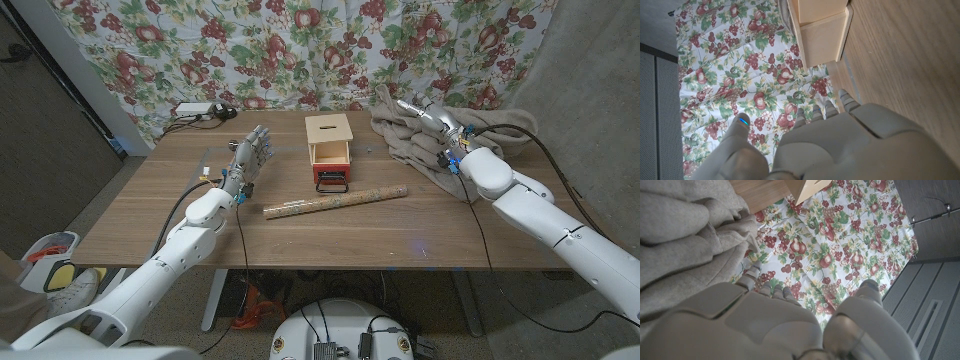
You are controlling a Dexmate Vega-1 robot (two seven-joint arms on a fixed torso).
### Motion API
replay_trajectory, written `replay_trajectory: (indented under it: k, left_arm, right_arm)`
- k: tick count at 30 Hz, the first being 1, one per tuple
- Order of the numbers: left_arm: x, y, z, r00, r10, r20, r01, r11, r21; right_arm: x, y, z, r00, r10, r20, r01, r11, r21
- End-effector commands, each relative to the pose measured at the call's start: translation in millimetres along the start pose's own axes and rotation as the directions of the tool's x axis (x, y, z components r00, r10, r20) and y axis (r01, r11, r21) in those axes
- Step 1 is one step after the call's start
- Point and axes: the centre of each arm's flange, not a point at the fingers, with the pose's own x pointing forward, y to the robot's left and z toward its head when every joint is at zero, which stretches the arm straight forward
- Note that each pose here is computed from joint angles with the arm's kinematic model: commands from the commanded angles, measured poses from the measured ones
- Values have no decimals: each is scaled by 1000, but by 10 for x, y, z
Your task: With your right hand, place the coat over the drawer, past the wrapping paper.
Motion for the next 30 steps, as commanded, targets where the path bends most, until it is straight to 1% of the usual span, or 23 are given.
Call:
replay_trajectory:
  k: [1, 8, 13, 19, 23, 27, 30]
  left_arm:
    - [-14, -3, 25, 1000, -8, 0, 8, 1000, 7]
    - [-37, 7, 24, 1000, -11, -2, 11, 1000, 7]
    - [-58, 16, 29, 1000, -27, -11, 27, 999, 19]
    - [-93, 7, 30, 1000, -26, -8, 27, 999, 20]
    - [-115, 7, 33, 999, -29, 14, 29, 999, 19]
    - [-139, 7, 36, 1000, -26, 12, 26, 999, 22]
    - [-151, 3, 37, 1000, -26, 11, 26, 999, 24]
  right_arm:
    - [53, -79, 143, 1000, 12, -6, -12, 988, -154]
    - [78, -96, 193, 1000, 1, -17, -4, 980, -199]
    - [103, -98, 264, 1000, -17, -21, 11, 967, -254]
    - [128, -94, 306, 999, -15, -30, 6, 955, -296]
    - [133, -108, 341, 999, -21, -35, 8, 939, -344]
    - [142, -117, 397, 999, -26, -39, 8, 917, -398]
    - [147, -119, 417, 999, -28, -36, 10, 909, -417]
